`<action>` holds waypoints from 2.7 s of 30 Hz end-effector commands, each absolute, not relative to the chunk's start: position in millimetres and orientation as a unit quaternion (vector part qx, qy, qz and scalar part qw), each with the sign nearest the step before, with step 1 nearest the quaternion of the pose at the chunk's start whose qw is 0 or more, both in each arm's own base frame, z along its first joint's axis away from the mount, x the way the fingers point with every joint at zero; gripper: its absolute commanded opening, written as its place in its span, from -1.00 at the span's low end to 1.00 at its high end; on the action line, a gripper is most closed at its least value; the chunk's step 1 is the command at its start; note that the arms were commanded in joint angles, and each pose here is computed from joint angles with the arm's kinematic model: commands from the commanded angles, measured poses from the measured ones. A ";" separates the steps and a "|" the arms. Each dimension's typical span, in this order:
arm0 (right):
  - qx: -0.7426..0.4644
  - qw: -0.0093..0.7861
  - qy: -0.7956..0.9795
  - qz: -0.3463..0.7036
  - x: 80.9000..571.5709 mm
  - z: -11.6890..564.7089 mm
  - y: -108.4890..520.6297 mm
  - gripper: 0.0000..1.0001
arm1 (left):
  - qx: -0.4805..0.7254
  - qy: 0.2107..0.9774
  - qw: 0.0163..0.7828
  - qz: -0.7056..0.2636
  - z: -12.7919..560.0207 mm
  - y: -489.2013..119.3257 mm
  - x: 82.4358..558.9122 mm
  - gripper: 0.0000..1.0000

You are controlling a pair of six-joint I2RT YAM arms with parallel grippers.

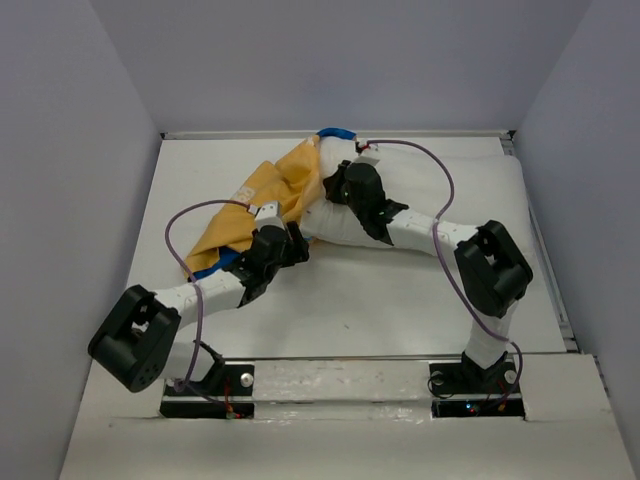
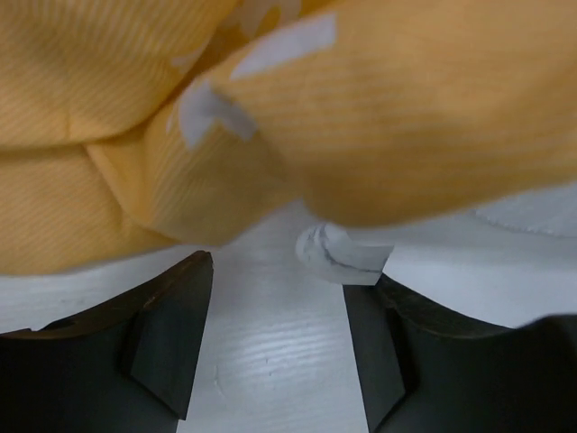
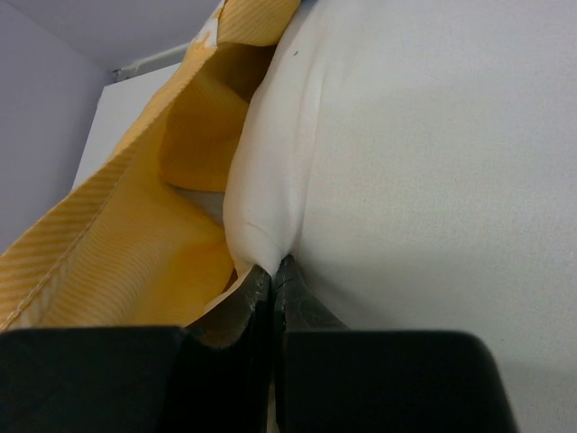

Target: Put the pillow into the pillowcase

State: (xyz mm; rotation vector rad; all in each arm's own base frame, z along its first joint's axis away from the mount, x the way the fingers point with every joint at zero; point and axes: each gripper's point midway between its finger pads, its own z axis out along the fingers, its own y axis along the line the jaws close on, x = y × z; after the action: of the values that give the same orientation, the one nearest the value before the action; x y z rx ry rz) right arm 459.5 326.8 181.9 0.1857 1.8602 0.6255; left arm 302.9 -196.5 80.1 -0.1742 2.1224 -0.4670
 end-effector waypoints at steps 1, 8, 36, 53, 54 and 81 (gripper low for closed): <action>0.082 0.560 0.770 0.294 458.3 210.8 327.7 -1.00 | -0.065 0.797 0.550 -0.241 142.1 -218.4 349.6 0.47; 0.077 0.560 0.763 0.315 453.0 224.0 326.7 -1.00 | -0.059 0.791 0.558 -0.244 140.2 -229.0 366.6 0.49; 0.096 0.562 0.752 0.330 479.6 245.7 309.7 -1.00 | -0.035 0.811 0.520 -0.265 102.8 -223.2 312.2 0.41; 0.088 0.561 0.751 0.338 470.0 245.7 307.8 -1.00 | -0.071 0.792 0.564 -0.223 113.0 -223.3 370.1 -0.41; 0.088 0.562 0.750 0.338 470.4 246.4 307.7 -1.00 | -0.071 0.793 0.562 -0.222 111.7 -222.6 368.6 -0.67; 0.154 0.645 0.694 0.282 511.6 291.3 264.2 -1.00 | 0.095 0.791 0.448 -0.405 163.8 -255.3 220.5 -1.00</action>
State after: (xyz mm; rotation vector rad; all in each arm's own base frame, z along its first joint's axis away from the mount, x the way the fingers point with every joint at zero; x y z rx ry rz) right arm 445.2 349.9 214.6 0.0982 1.9150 0.9130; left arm 257.2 -226.6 161.1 0.0731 1.8741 -0.8546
